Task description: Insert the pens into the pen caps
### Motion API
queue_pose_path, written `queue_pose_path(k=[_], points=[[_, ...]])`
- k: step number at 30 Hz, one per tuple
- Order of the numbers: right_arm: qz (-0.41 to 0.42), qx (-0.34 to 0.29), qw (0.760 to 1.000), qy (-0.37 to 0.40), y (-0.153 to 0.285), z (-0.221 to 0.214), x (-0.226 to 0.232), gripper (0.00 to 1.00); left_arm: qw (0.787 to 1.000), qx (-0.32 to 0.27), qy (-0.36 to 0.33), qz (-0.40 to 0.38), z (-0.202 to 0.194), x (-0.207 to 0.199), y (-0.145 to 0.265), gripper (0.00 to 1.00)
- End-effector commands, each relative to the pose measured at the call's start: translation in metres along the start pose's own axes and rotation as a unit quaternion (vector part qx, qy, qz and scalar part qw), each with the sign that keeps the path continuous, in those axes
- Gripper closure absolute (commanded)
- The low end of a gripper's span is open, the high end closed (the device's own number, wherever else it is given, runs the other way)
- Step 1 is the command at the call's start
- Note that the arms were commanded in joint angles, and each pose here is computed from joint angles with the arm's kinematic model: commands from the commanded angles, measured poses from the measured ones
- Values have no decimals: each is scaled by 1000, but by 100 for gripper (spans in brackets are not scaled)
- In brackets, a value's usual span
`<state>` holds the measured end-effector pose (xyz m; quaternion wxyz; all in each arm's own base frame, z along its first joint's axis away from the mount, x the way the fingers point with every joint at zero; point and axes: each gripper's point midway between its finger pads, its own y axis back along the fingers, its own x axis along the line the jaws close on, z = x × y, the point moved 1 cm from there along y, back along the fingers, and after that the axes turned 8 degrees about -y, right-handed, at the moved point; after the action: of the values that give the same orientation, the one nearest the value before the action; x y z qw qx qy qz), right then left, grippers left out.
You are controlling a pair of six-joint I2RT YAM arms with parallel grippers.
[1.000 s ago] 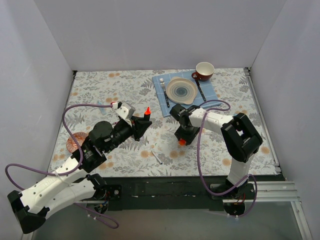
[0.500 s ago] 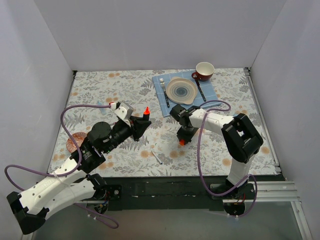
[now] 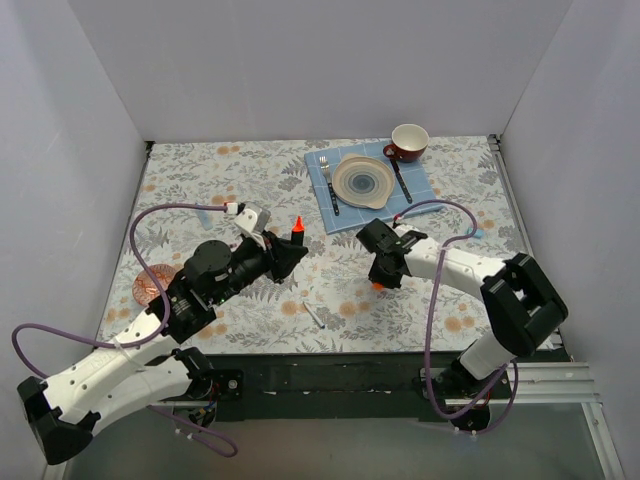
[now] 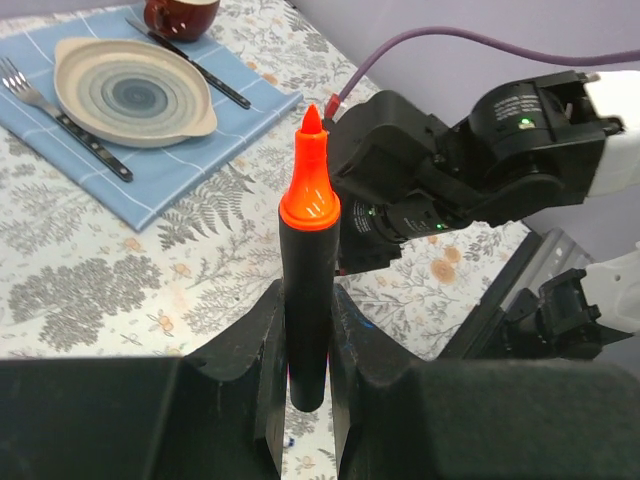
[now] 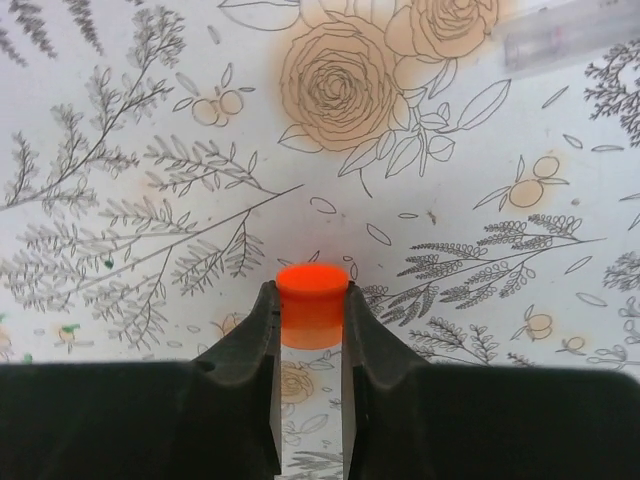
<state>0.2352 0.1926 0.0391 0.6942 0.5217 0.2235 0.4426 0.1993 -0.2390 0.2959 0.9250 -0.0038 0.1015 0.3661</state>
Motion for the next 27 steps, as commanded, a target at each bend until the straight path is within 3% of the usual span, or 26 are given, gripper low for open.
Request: queue_pose_path(k=[1, 6, 11, 27], points=[[122, -48, 984, 124, 19, 18, 25, 99, 997, 34, 72, -3, -18, -7, 0, 100], [173, -2, 964, 202, 18, -4, 30, 99, 993, 50, 105, -17, -32, -13, 2, 100], [145, 36, 952, 266, 1, -17, 21, 99, 991, 58, 117, -10, -42, -11, 3, 100], [184, -35, 945, 267, 41, 17, 44, 99, 979, 93, 175, -40, -98, -18, -13, 100]])
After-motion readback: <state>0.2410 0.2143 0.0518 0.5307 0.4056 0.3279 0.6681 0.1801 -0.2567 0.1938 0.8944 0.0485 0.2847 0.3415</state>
